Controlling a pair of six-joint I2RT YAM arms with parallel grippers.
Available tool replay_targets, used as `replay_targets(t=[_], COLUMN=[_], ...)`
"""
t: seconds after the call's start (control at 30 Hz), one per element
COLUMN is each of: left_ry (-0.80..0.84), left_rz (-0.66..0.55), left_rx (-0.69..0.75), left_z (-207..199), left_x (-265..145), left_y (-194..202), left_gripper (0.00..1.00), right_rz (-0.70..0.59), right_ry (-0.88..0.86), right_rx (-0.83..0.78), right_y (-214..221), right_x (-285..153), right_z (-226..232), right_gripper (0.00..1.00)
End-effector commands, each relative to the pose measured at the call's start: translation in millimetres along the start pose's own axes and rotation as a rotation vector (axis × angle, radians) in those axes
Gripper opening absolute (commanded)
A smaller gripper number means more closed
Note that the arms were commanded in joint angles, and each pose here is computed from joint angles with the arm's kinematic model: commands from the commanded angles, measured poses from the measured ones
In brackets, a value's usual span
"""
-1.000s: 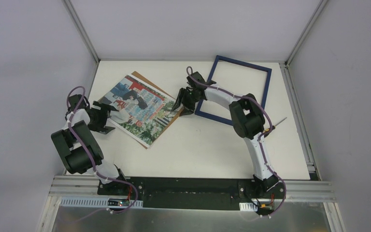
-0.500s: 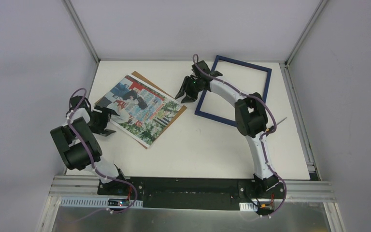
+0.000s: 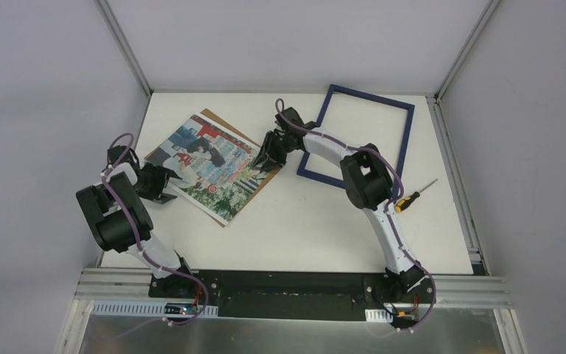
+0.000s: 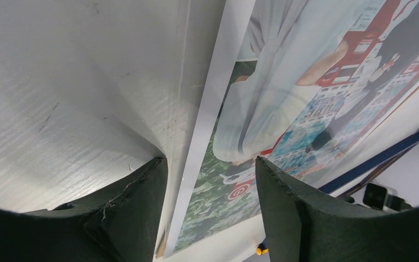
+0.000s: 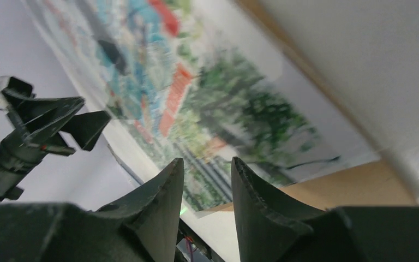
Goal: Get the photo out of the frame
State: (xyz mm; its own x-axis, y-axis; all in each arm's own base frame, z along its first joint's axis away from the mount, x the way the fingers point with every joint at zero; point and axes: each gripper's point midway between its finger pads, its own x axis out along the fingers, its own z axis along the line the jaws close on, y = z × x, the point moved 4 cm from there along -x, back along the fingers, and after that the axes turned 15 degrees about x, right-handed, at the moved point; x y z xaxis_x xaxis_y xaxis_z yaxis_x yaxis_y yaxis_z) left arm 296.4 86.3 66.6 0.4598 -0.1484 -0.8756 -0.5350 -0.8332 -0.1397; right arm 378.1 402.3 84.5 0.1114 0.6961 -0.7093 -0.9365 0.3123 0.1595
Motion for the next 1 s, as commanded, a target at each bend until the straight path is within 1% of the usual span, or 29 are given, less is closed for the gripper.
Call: replay_targets(t=[0.0,0.23,0.33,0.47,0.77,0.87,0.93,0.97], left_ry=[0.005,0.071,0.1,0.14,0.185,0.192,0.194,0.189], left_rz=[-0.017,-0.075,-0.11,-0.121,-0.119,-0.108,-0.102,-0.1], left_rx=[0.038,0.045,0.054,0.042,0.023,0.004,-0.005,-0.002], left_z=[-0.2,-19.0,-27.7,-37.2,-52.7,-52.2,-51.7,-51.1], left_x=[3.0,-16.0,-27.4,-34.0,-35.0,-29.9,-24.9,-21.9], left_y=[-7.4,-17.2,-20.6,-23.2,-19.7,-17.4,-17.9,-18.8], left_gripper=[0.61,0.59,0.59,0.59,0.57,0.54,0.55,0.57], right_rz=[-0.001,0.026,0.035,0.038,0.054,0.064,0.068,0.07], right_ry=[0.035,0.119,0.133,0.119,0.092,0.1,0.102,0.102], right_rx=[0.032,0.075,0.075,0.051,0.048,0.05,0.043,0.038], right_y=[-5.7,-2.5,-2.2,-0.1,3.1,4.3,6.0,6.6], right_x=[7.0,17.4,15.4,9.1,2.2,2.5,2.3,1.6], right_z=[-9.9,-39.8,-43.7,-36.8,-26.8,-29.7,-30.2,-30.0], right_gripper=[0.4,0.39,0.39,0.41,0.43,0.44,0.47,0.48])
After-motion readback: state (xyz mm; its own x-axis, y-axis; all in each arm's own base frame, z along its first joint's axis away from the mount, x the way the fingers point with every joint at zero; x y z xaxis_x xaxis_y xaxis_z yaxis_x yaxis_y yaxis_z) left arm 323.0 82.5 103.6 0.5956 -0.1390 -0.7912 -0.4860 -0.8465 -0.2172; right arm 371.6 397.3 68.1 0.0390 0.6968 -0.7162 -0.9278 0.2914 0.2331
